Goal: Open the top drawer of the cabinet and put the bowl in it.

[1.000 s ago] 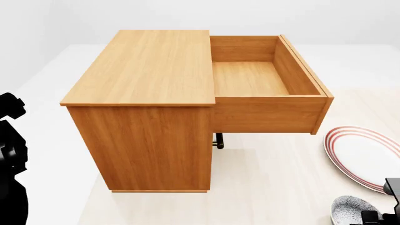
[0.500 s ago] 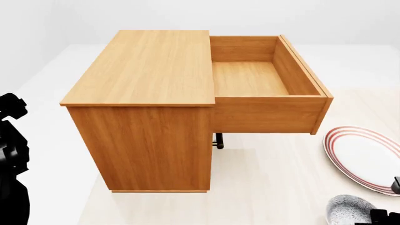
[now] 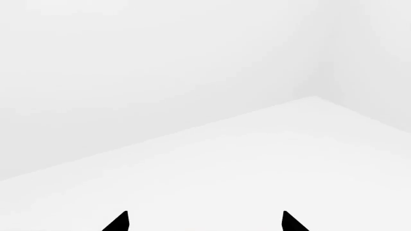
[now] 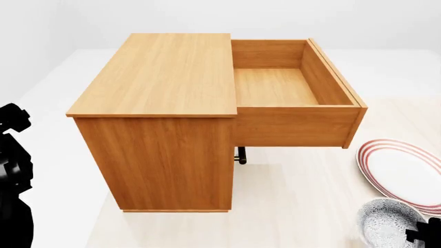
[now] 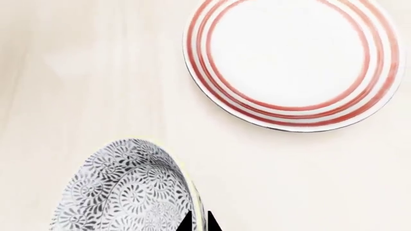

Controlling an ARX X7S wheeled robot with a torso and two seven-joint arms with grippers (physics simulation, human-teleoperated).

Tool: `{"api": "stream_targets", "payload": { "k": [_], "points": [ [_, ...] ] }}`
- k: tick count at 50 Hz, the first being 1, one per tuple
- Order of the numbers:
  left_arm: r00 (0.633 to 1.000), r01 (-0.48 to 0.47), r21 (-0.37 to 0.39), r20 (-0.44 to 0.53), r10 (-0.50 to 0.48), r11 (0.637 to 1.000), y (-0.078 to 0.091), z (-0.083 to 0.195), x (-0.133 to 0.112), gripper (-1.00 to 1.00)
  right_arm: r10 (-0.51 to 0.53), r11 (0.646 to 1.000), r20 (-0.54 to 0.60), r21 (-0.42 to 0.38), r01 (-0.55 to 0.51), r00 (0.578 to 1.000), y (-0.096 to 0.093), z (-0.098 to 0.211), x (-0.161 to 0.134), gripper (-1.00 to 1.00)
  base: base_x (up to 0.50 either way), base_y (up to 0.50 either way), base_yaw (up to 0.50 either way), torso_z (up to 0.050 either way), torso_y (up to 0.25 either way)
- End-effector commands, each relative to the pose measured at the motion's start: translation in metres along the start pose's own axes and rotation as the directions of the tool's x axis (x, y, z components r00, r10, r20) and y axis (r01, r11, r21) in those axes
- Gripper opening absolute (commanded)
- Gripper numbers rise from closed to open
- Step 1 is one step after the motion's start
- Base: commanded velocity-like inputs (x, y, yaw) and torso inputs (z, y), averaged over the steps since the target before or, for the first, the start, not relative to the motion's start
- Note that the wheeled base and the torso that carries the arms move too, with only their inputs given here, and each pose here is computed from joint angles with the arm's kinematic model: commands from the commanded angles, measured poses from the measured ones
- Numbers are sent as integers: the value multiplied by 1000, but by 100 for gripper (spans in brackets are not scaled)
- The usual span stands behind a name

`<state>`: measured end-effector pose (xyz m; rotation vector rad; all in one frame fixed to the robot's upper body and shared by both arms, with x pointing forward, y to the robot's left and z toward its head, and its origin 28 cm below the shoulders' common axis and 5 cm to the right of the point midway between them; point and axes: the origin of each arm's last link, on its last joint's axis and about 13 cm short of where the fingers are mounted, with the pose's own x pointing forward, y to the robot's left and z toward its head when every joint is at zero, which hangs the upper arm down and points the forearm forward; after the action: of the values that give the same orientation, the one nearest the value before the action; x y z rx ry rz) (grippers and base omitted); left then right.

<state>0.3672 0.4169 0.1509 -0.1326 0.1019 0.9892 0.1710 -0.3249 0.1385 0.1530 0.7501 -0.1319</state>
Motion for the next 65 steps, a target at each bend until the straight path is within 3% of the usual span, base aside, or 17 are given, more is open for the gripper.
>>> {"api": "stream_targets", "payload": {
  "k": [1, 9, 16, 27, 39, 45, 58, 65],
  "points": [
    [1000, 0, -1, 0, 0, 1000, 0, 0, 0, 100, -3, 997, 92, 80, -5, 996, -2, 13, -14, -100, 0, 0, 0, 0, 0],
    [1000, 1, -2, -1, -1, 1000, 0, -1, 0, 100, -73, 985, 198, 167, 39, 978, -2, 34, -28, -100, 0, 0, 0, 0, 0],
    [1000, 4, -4, -2, -4, 1000, -1, 0, -1, 100, -208, 966, 285, 209, 151, 936, 4, 66, -40, -100, 0, 0, 0, 0, 0],
    [1000, 2, -6, -3, -2, 1000, 1, -1, 0, 100, -367, 920, 425, 298, 256, 828, 18, 113, -47, -100, 0, 0, 0, 0, 0],
    [1000, 4, -6, -3, -4, 1000, 1, -2, 0, 100, -415, 900, 539, 365, 241, 733, 48, 171, -49, -100, 0, 0, 0, 0, 0],
    [1000, 3, -4, -5, -3, 1000, 1, -4, 0, 100, -397, 916, 650, 327, 233, 648, 74, 205, -63, -100, 0, 0, 0, 0, 0],
    [1000, 9, -5, -7, -9, 1000, 1, -4, 0, 100, -314, 944, 794, 204, 259, 520, 128, 267, -87, -100, 0, 0, 0, 0, 0],
    [1000, 6, -6, -8, -6, 1000, 3, -4, 1, 100, -219, 961, 835, 94, 261, 504, 161, 285, -88, -100, 0, 0, 0, 0, 0]
  ]
}}
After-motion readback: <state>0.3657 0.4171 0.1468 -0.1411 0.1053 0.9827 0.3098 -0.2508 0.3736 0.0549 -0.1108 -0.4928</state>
